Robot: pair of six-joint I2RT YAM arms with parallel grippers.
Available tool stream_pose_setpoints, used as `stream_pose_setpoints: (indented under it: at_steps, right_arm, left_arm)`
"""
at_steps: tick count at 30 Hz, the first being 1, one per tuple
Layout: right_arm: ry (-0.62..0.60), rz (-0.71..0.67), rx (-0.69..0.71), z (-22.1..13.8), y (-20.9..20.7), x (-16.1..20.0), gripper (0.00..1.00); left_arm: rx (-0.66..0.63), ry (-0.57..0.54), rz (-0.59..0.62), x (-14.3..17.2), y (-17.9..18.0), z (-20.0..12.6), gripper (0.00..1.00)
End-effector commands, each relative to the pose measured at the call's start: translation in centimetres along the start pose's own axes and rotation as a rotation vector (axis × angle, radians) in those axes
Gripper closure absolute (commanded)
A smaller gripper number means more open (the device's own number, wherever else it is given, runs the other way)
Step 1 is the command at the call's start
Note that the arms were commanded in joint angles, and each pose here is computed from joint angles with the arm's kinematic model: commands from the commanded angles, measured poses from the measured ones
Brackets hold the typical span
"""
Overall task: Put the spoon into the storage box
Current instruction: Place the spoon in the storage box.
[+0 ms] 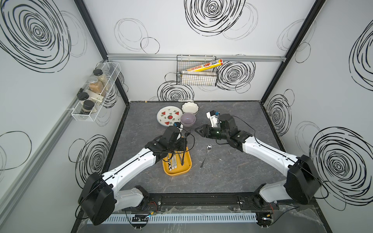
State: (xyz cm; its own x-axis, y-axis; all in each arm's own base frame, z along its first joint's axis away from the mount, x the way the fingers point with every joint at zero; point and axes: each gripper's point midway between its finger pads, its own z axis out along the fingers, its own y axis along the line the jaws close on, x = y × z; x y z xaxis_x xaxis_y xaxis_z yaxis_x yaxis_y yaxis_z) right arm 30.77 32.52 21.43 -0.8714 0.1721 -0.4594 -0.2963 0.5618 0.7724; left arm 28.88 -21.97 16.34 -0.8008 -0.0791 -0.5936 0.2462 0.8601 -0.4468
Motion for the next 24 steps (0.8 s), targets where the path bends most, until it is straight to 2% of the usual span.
stream_pose_setpoints:
  at_steps: [1, 8, 14, 20, 24]
  right_arm:
    - [0.026, 0.070, -0.048, 1.1, 1.6, 0.1, 0.49]
    - [0.097, 0.115, -0.101, 3.8, 2.6, 1.3, 0.49]
    - [0.120, 0.150, -0.092, 5.5, 2.3, 1.1, 0.51]
    - [0.120, 0.171, -0.070, 6.7, 1.7, 0.8, 0.59]
    - [0.127, 0.186, -0.068, 7.2, 1.4, 0.9, 0.69]
  left_arm:
    - [0.022, -0.049, 0.023, -1.0, -0.4, 0.2, 1.00]
    - [0.027, -0.039, 0.026, -0.7, -0.3, 0.6, 1.00]
    - [0.036, -0.039, 0.029, -0.7, -0.5, 0.6, 1.00]
    - [0.037, -0.033, 0.030, -0.5, -0.5, 0.6, 1.00]
    - [0.038, -0.033, 0.031, -0.5, -0.5, 0.5, 1.00]
